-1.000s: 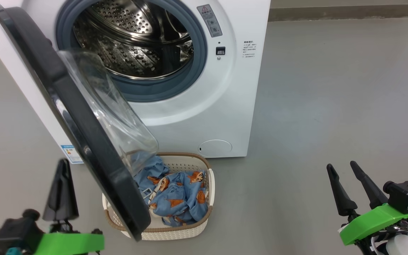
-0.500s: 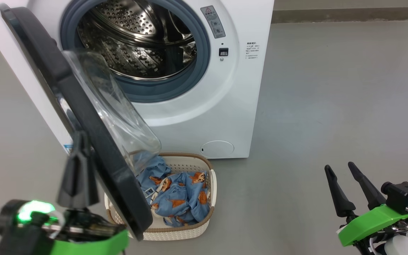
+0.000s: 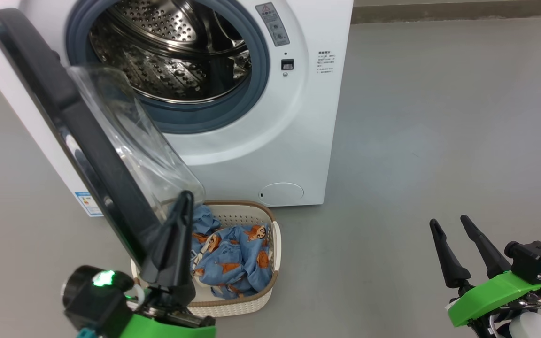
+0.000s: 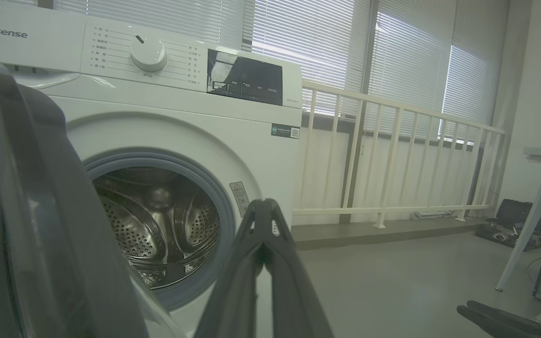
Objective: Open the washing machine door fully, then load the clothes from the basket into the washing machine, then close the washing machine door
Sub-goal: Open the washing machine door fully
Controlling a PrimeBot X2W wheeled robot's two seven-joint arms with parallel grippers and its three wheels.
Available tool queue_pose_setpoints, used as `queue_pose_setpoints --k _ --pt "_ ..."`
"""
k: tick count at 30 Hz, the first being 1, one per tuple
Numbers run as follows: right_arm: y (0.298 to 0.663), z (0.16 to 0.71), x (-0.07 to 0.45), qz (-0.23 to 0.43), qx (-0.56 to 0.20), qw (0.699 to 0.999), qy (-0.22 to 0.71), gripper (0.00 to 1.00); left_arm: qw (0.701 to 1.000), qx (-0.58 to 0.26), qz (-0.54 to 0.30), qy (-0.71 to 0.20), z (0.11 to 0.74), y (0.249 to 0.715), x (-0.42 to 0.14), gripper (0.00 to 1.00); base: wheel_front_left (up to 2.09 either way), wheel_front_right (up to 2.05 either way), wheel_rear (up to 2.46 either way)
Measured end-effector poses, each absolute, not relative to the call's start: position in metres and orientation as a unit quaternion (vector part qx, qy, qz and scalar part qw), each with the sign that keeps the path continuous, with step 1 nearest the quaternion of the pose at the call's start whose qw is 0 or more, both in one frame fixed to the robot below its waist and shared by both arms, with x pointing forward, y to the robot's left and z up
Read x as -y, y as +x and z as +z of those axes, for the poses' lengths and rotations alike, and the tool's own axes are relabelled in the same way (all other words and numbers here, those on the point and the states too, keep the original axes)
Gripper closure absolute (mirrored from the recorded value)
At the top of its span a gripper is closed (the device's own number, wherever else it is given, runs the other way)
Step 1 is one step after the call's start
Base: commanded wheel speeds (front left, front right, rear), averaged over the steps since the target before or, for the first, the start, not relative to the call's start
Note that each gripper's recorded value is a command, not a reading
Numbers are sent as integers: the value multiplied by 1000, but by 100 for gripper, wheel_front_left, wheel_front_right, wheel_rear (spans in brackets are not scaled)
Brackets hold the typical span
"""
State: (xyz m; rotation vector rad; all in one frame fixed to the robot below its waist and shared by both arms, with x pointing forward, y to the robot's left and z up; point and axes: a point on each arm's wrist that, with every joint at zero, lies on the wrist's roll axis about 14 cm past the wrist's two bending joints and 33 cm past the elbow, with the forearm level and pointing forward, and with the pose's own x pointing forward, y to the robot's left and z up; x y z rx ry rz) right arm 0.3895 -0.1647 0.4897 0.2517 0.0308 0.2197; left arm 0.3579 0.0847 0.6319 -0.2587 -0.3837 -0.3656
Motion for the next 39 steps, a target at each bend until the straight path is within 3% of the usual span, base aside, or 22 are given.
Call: queue_pose_setpoints --k 16,39 --pt "391 482 170 97 -24 986 131 0 969 43 -192 -147 547 371 -69 100 0 0 0" --pt "395 483 158 110 -25 984 140 0 979 7 -119 -165 513 372 -105 100 0 0 0"
